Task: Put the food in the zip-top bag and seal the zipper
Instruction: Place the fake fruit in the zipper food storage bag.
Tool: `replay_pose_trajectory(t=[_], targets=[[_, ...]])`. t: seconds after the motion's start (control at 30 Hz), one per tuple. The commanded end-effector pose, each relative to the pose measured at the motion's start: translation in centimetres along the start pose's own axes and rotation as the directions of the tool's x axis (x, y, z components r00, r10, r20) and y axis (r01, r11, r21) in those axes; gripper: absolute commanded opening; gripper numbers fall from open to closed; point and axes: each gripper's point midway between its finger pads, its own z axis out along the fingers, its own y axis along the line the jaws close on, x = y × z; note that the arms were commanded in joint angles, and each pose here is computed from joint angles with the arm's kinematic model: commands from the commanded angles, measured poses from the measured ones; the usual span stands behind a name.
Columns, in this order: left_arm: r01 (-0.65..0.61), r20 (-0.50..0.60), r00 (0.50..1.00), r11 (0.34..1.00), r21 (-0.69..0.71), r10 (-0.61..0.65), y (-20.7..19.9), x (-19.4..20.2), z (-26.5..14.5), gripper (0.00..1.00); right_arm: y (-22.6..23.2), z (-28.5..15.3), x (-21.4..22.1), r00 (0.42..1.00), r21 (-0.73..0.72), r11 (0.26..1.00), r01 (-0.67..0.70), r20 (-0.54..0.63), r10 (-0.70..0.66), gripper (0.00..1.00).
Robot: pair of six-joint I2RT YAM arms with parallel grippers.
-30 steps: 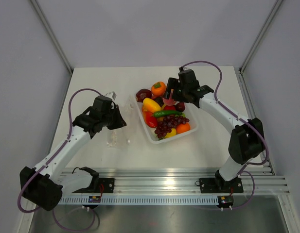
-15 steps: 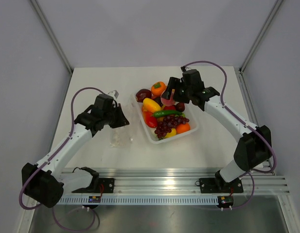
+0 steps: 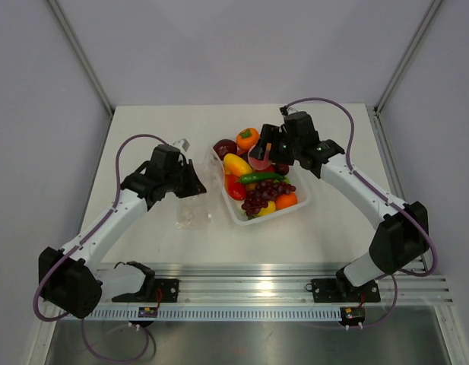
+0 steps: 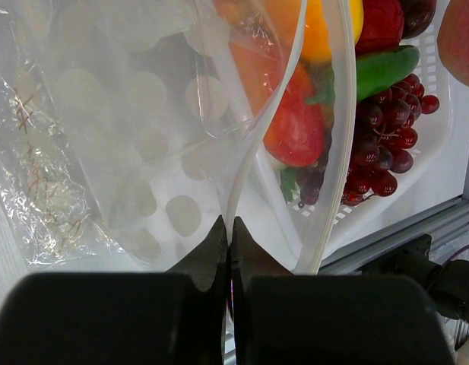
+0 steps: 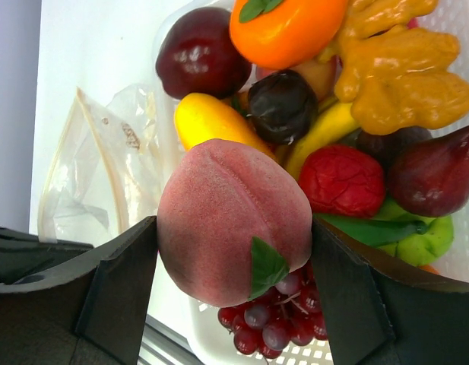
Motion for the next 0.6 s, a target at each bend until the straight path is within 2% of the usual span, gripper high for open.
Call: replay_pose_trajectory(t=[0.0,0.57], targets=[[-0.012,0.049,0.999,0.997,0.072,0.008,-2.0,-1.8,-0.4,0.0,3.2,-1.1,-0.4,0.999,-0.097,0.995,0.033,0.035,-0.03,0.72],[0.001,0.028,1.0,0.997,0.076,-0.003,-1.7,-1.1,0.4,0.0,11.1,-2.6,1.0,0.99,-0.208,0.968,0.14,0.049,-0.132,0.72]])
